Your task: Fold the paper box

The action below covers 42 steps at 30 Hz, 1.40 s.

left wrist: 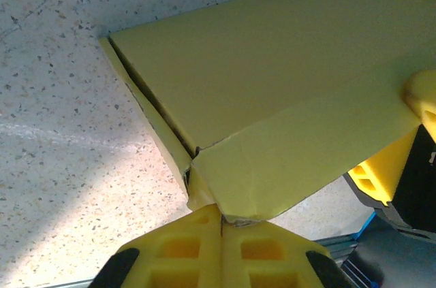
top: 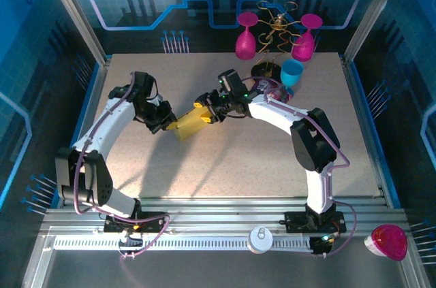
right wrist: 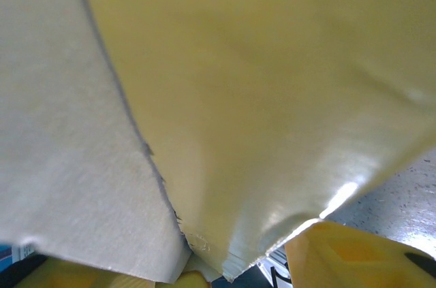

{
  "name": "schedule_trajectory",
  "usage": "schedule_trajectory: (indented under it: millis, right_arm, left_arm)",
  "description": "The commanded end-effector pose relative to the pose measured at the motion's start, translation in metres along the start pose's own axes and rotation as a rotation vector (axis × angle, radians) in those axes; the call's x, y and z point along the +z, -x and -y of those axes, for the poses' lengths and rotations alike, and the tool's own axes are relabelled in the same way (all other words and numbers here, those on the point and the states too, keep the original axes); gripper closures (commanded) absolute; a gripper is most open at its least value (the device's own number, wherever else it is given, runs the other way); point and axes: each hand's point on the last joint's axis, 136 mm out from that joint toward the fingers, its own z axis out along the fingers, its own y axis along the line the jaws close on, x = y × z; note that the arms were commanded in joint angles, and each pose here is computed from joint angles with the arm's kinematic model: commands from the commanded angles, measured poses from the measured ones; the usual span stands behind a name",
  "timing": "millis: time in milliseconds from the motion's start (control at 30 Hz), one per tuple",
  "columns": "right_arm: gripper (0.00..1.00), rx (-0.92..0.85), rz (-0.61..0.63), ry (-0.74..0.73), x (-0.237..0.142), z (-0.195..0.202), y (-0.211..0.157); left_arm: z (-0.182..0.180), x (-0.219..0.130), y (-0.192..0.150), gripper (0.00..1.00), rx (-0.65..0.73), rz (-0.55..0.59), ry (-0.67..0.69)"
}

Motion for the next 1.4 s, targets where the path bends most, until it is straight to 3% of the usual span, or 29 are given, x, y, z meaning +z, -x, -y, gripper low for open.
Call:
schedule_trajectory:
  millis: [0,500,633,867,1067,1367]
  right_arm:
    - [0.51,0.023,-0.059,-0.037,0.006,0.009,-0.008]
    - [0.54,0.023,-0.058,-0.036,0.005,0.008,-0.008]
    - [0.54,0.023,-0.058,-0.037,0.006,0.009,-0.007]
    - [0.54,0.026,-0.056,-0.034,0.005,0.007,-0.007]
    - [0.54,0.026,-0.055,-0.033,0.006,0.007,-0.007]
    - [0.54,0.026,-0.052,-0.030,0.005,0.007,-0.007]
  left_arm:
    - [-0.019,0.017,0.002,1.00,0.006,-0.013,0.047]
    - [-0.023,0.007,0.004,1.00,0.067,-0.001,0.101]
    - [-0.011,0.000,0.005,0.81,0.075,0.006,0.068]
    - [-0.003,-0.010,0.000,0.66,0.095,0.015,0.060]
    - [-0.002,-0.004,-0.002,0.65,0.128,0.004,0.098]
    - [-0.006,-0.003,-0.003,0.77,0.171,0.004,0.179]
